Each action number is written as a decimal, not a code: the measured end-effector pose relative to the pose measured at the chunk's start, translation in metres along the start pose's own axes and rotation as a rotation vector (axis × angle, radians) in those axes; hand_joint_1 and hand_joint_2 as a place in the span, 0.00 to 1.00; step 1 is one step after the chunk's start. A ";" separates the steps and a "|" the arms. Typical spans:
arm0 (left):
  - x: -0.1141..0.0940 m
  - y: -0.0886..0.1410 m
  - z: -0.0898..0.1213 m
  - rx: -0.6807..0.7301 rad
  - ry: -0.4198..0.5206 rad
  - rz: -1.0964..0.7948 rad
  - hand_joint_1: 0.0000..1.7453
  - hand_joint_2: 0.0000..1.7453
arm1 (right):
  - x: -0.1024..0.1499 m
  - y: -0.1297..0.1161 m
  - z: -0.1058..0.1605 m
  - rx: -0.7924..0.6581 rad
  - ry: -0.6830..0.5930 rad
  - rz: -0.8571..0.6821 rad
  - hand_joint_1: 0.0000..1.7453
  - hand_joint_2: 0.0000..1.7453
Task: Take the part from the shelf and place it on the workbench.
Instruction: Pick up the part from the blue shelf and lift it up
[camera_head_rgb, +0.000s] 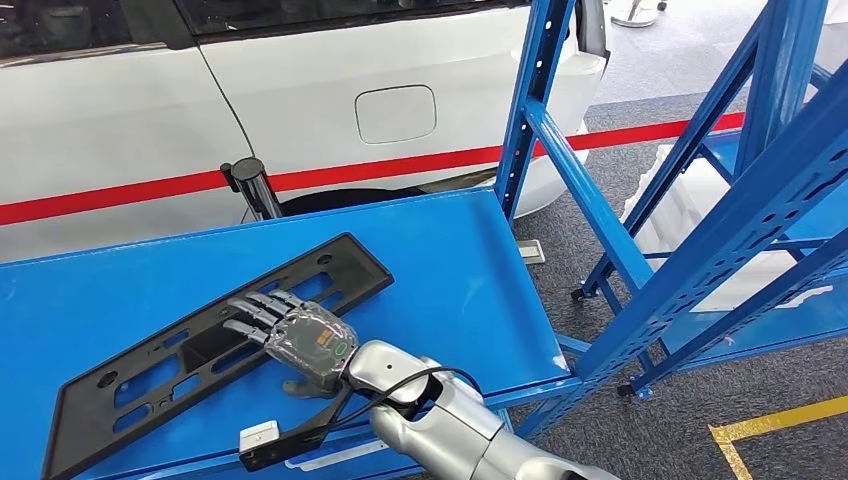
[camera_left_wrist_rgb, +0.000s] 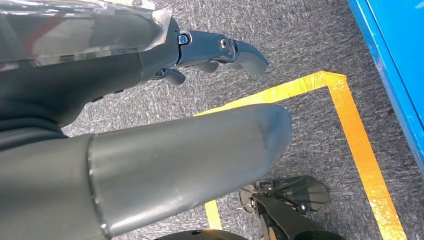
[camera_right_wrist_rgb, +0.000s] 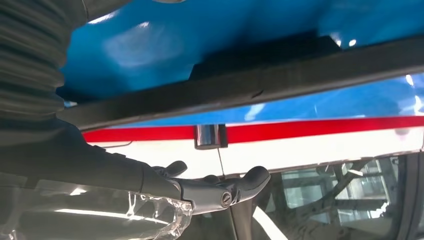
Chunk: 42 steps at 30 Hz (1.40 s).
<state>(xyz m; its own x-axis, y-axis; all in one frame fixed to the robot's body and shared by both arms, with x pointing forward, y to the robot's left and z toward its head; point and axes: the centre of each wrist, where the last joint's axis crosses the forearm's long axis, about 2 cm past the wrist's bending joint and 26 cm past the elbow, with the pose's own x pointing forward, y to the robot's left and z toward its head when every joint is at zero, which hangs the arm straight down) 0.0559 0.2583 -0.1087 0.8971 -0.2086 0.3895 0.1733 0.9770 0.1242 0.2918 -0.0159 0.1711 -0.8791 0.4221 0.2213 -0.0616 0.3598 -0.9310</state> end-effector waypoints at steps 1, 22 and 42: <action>0.000 0.000 0.000 0.000 0.000 0.000 0.00 0.00 | 0.001 0.002 -0.001 0.006 -0.001 -0.001 0.00 1.00; 0.001 -0.001 0.000 -0.003 0.005 -0.017 0.00 0.00 | 0.002 0.010 -0.019 -0.005 0.047 0.002 0.00 1.00; 0.016 -0.002 -0.004 -0.006 0.004 -0.034 0.00 0.00 | -0.013 0.010 -0.032 0.024 0.197 -0.017 0.00 1.00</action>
<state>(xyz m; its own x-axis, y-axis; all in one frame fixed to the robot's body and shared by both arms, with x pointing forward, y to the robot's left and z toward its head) 0.0712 0.2536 -0.1060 0.8921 -0.2419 0.3816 0.2065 0.9695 0.1318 0.3176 0.0088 0.1686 -0.7686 0.5714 0.2877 -0.0892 0.3497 -0.9326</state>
